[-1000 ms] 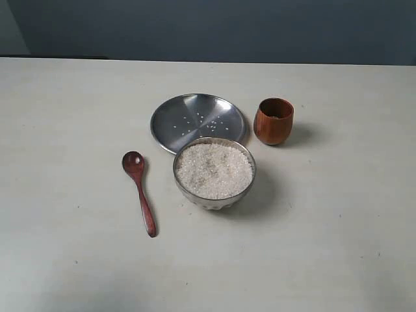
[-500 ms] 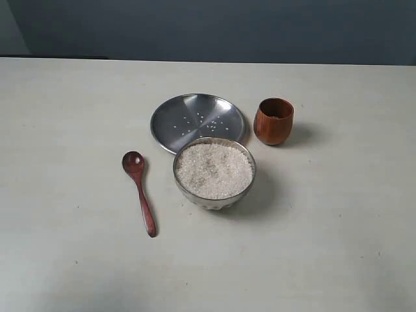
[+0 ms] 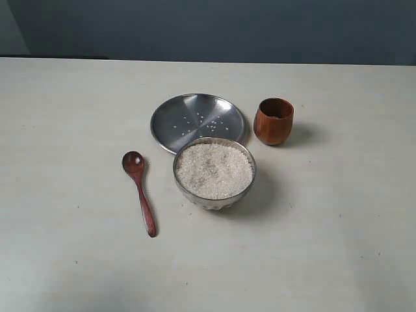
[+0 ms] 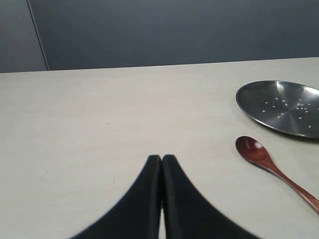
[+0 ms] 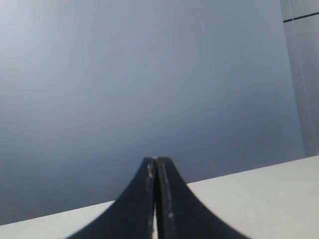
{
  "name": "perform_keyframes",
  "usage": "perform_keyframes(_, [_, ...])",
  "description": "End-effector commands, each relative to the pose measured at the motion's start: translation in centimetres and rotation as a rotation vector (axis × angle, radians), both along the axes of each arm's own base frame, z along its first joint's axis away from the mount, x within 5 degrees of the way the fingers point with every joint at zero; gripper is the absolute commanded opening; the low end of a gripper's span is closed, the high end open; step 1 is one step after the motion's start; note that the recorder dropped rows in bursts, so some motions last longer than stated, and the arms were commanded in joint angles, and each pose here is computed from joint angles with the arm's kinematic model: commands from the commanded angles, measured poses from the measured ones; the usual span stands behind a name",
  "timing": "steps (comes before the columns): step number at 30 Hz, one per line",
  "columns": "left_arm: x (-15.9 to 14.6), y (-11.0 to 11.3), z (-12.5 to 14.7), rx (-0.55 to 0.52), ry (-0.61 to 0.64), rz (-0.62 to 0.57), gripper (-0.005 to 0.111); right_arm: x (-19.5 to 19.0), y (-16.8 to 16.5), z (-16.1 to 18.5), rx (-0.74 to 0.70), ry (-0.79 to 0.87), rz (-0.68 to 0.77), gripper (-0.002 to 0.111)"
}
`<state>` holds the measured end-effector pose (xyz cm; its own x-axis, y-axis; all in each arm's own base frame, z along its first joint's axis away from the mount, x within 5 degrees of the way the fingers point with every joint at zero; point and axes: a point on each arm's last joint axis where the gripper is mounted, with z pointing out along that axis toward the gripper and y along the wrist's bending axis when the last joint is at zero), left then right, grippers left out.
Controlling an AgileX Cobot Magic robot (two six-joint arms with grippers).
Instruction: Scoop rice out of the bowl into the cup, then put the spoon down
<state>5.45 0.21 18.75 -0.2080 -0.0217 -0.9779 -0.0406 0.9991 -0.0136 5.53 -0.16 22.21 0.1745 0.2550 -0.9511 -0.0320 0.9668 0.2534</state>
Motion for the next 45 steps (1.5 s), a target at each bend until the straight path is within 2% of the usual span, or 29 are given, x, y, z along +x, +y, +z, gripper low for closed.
perform_keyframes(1, [0.0, 0.0, 0.0, -0.004, -0.012, 0.003, 0.000, -0.1, -0.1, 0.2, 0.024, -0.027, -0.009, 0.000])
perform_keyframes(8, [0.0, 0.0, 0.0, -0.004, -0.012, 0.003, 0.000, 0.0, -0.1, 0.0, 0.025, -0.012, -0.003, 0.000])
perform_keyframes(18, [0.0, 0.0, 0.0, -0.004, -0.012, 0.003, 0.000, 0.0, 0.0, -0.4, 0.179, 0.037, 0.030, 0.000])
perform_keyframes(23, [0.0, 0.0, 0.0, -0.004, -0.012, 0.003, 0.000, 0.1, 0.3, -1.1, 0.179, 0.120, 0.060, 0.000])
perform_keyframes(32, [0.0, 0.0, 0.0, -0.004, -0.014, 0.003, 0.000, 0.1, 0.3, -1.1, 0.195, 0.118, 0.062, 0.000])
perform_keyframes(35, [0.0, 0.0, 0.2, -0.004, -0.033, 0.003, 0.000, 0.1, 0.2, -0.8, 0.316, 0.084, 0.065, 0.000])
perform_keyframes(37, [0.1, 0.0, 0.4, -0.011, -0.062, 0.002, 0.000, 0.0, 0.2, -0.1, 0.326, 0.067, 0.072, 0.000])
perform_keyframes(42, [0.2, -0.2, 1.4, -0.190, -0.176, 0.003, 0.000, -1.1, 0.9, 3.4, 0.290, 0.069, 0.149, 0.000])
perform_keyframes(45, [0.2, -0.1, 2.2, -0.403, -0.268, 0.019, 0.000, -1.1, 1.2, 5.0, 0.263, 0.094, 0.171, 0.000])
